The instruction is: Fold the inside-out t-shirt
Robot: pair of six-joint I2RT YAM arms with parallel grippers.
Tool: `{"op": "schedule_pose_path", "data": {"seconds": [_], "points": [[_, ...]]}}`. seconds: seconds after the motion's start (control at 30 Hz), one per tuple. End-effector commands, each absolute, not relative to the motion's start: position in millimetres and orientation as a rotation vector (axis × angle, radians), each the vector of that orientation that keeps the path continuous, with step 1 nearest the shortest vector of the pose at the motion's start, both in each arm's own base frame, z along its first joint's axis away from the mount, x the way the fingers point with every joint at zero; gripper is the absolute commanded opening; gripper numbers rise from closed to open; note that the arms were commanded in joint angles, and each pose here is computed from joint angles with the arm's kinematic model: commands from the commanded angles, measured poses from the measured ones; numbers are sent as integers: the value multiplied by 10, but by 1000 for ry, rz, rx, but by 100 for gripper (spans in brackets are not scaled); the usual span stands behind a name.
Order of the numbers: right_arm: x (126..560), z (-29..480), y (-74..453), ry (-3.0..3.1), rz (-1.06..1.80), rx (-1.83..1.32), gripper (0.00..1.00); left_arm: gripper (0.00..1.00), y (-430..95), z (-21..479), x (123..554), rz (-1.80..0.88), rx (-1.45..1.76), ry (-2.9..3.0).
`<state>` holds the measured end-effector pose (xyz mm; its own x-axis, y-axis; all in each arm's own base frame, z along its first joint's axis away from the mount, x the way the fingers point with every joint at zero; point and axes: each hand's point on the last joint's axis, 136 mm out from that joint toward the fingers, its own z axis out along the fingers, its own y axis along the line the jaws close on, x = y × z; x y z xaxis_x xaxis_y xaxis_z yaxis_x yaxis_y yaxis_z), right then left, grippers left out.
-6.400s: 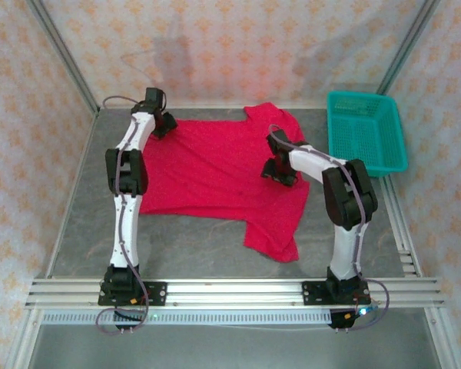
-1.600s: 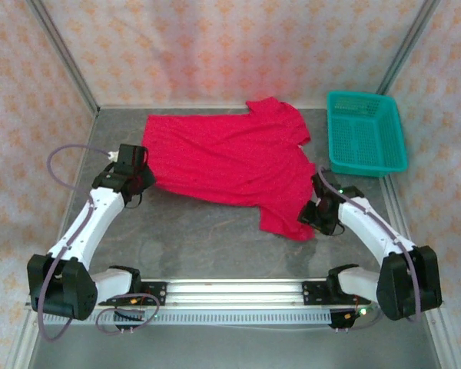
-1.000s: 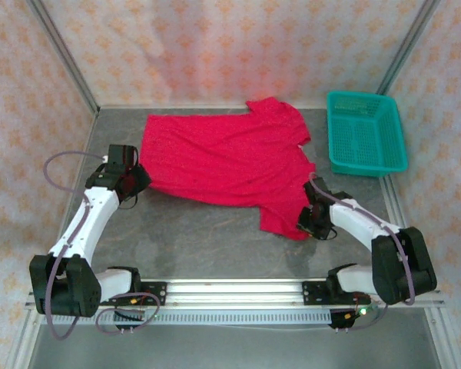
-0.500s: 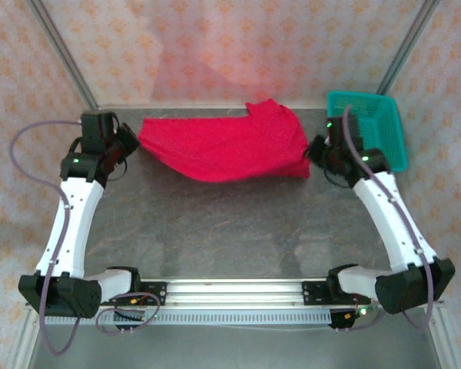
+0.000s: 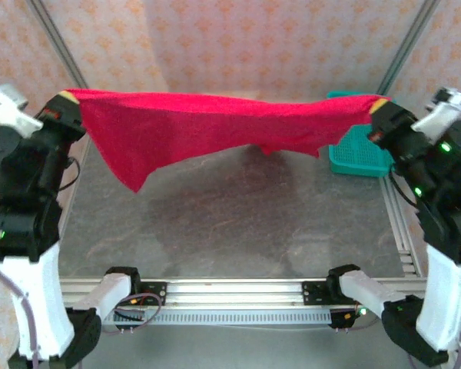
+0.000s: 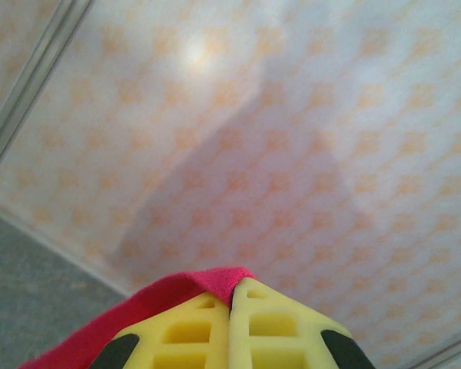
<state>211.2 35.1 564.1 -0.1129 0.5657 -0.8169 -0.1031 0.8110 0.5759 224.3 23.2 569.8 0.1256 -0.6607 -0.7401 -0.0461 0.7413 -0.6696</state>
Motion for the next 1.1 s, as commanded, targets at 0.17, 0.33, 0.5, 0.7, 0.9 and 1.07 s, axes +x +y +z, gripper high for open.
{"op": "schedule_pose_path", "data": {"seconds": [0.17, 0.33, 0.5, 0.7, 0.9, 1.07], "points": [[1614, 6196, 48, 1391, 491, 368, 0, 0, 253, 6072, 1764, -447, -562, 1277], [2033, 6132, 19, 1439, 377, 389, 0, 0, 290, 5818, 2185, -404, -580, 1367], [2972, 5627, 219, 1591, 309, 387, 0, 0, 303, 5151, 3043, -378, -604, 1532], [4070, 4746, 518, 1753, 304, 399, 0, 0, 331, 4187, 4124, -367, -642, 1685], [5086, 3600, 736, 1934, 252, 454, 0, 0, 452, 2888, 5133, -293, -726, 1860], [5756, 2452, 837, 2131, 152, 513, 0, 0, 453, 1745, 5741, -303, -810, 2075]]}}
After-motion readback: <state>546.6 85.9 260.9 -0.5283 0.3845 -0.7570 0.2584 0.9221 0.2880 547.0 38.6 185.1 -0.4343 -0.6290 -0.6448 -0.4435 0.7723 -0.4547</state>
